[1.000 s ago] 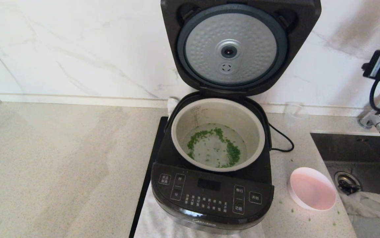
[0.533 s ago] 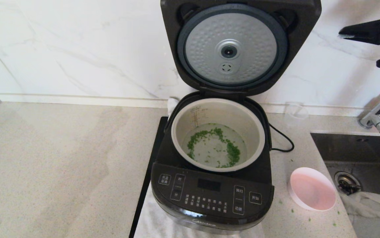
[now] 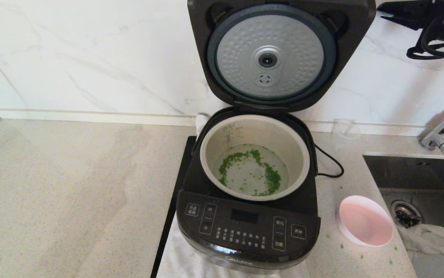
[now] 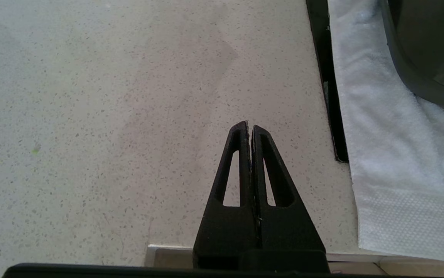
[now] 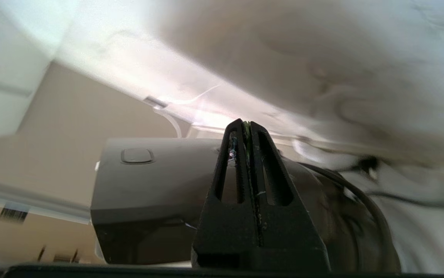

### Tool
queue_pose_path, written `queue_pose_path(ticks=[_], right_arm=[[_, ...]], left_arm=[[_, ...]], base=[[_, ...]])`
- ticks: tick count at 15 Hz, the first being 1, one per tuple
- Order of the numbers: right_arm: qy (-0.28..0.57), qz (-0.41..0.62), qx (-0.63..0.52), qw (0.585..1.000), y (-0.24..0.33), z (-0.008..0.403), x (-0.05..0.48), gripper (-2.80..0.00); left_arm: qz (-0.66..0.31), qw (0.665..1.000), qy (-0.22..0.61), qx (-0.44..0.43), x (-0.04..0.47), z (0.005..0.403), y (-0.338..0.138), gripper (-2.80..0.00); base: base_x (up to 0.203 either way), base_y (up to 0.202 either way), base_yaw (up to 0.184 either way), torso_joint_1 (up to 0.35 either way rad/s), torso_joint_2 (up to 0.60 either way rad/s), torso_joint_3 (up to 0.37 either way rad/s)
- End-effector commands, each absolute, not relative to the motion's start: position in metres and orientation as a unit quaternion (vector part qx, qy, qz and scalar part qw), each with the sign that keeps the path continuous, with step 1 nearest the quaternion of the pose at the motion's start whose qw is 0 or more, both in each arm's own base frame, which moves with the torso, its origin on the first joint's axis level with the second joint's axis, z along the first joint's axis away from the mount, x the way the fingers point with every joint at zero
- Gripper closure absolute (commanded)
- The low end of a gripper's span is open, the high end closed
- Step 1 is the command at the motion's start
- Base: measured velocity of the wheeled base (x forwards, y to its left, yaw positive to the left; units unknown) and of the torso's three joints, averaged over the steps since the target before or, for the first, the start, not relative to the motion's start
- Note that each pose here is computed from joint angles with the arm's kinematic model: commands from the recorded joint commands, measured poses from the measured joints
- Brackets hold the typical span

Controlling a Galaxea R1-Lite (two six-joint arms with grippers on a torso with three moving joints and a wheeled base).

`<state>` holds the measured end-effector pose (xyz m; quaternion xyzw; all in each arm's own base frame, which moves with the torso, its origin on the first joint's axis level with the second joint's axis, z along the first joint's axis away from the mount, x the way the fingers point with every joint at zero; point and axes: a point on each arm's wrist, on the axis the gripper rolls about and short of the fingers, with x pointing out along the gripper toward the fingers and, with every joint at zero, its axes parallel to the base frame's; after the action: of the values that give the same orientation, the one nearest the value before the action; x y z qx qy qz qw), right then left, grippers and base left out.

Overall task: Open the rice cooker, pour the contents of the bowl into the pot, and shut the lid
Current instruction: Close the rice cooker

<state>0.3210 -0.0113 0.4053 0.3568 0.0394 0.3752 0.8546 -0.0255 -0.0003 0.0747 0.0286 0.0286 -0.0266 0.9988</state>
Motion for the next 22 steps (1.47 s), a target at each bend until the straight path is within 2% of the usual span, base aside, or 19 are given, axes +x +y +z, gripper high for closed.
queue_pose_path(ticks=[1, 6, 11, 16, 22], right_arm=[[0.049, 0.401, 0.355, 0.843, 0.004, 0.399, 0.336, 0.00], [0.055, 0.449, 0.347, 0.822, 0.041, 0.400, 0.351, 0.00], [0.050, 0.459, 0.342, 0.819, 0.045, 0.403, 0.349, 0.00], [0.133, 0.471, 0.375, 0.787, 0.047, 0.401, 0.327, 0.00], [0.187, 0.477, 0.386, 0.767, 0.051, 0.389, 0.310, 0.00]], left_arm=[[-0.027, 0.999, 0.028, 0.029, -0.026, 0.075, 0.000, 0.00], [-0.027, 0.999, 0.028, 0.029, -0.026, 0.075, 0.000, 0.00], [-0.027, 0.999, 0.028, 0.029, -0.026, 0.075, 0.000, 0.00], [-0.027, 0.999, 0.028, 0.029, -0.026, 0.075, 0.000, 0.00], [-0.026, 0.999, 0.028, 0.029, -0.026, 0.075, 0.000, 0.00]], base=[[0.000, 0.000, 0.000, 0.000, 0.00, 0.000], [0.000, 0.000, 0.000, 0.000, 0.00, 0.000], [0.000, 0.000, 0.000, 0.000, 0.00, 0.000], [0.000, 0.000, 0.000, 0.000, 0.00, 0.000], [0.000, 0.000, 0.000, 0.000, 0.00, 0.000]])
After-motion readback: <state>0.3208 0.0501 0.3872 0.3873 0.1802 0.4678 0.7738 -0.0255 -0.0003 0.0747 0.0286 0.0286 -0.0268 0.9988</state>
